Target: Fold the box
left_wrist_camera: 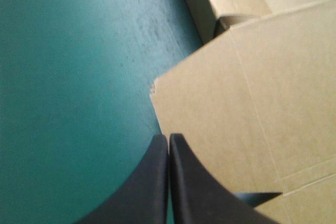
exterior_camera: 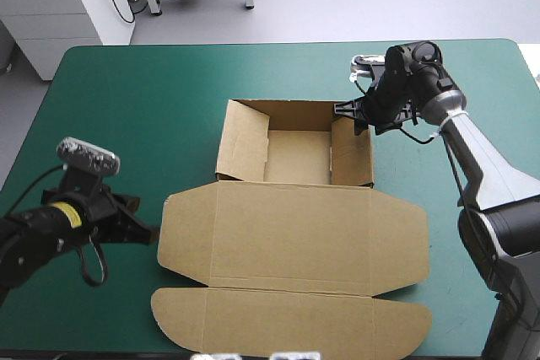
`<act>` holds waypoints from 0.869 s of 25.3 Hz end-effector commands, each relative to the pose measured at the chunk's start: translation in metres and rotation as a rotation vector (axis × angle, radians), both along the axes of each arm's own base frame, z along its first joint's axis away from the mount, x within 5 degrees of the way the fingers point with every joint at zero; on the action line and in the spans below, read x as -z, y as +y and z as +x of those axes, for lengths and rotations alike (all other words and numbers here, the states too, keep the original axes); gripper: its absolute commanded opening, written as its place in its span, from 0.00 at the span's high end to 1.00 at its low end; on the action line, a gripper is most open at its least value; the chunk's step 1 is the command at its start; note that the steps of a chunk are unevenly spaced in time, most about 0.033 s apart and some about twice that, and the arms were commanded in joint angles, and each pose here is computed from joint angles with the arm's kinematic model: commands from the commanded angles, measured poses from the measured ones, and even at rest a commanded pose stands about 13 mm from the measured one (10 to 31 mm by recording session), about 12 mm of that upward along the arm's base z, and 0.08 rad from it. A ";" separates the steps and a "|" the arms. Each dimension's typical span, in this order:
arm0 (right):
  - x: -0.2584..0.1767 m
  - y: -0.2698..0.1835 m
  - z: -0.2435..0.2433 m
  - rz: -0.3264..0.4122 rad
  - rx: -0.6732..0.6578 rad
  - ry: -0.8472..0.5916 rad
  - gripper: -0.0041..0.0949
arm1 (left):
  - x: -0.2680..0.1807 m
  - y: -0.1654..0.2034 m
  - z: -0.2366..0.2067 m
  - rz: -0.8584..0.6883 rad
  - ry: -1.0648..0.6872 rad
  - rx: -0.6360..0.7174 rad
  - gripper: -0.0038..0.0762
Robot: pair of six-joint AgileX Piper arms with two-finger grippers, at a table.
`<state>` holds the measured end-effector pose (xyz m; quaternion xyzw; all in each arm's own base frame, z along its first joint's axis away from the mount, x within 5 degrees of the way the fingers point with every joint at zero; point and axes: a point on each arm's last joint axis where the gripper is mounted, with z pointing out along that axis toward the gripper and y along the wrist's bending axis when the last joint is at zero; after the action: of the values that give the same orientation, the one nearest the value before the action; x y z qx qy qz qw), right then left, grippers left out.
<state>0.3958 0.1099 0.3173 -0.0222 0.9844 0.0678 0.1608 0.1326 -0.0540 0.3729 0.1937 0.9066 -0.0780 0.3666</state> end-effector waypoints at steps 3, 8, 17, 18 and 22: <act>0.000 0.002 0.003 0.013 -0.006 0.006 0.56 | 0.039 0.010 -0.027 -0.057 -0.074 -0.018 0.96; 0.011 0.005 0.007 0.027 -0.011 0.038 0.64 | 0.067 0.016 -0.050 -0.088 -0.058 -0.015 0.96; 0.006 -0.001 0.009 -0.032 -0.019 0.005 0.98 | 0.096 0.021 -0.065 -0.071 0.002 -0.013 0.96; 0.000 -0.008 0.011 -0.030 0.001 -0.014 0.98 | 0.095 0.021 -0.065 -0.072 0.000 -0.012 0.96; -0.026 -0.063 0.010 -0.041 0.129 -0.086 0.98 | 0.095 0.021 -0.065 -0.072 0.000 -0.012 0.96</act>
<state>0.4192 0.0832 0.2926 0.0053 0.9882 0.0506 0.1443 0.0641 -0.0313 0.2673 0.1843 0.9154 -0.0963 0.3447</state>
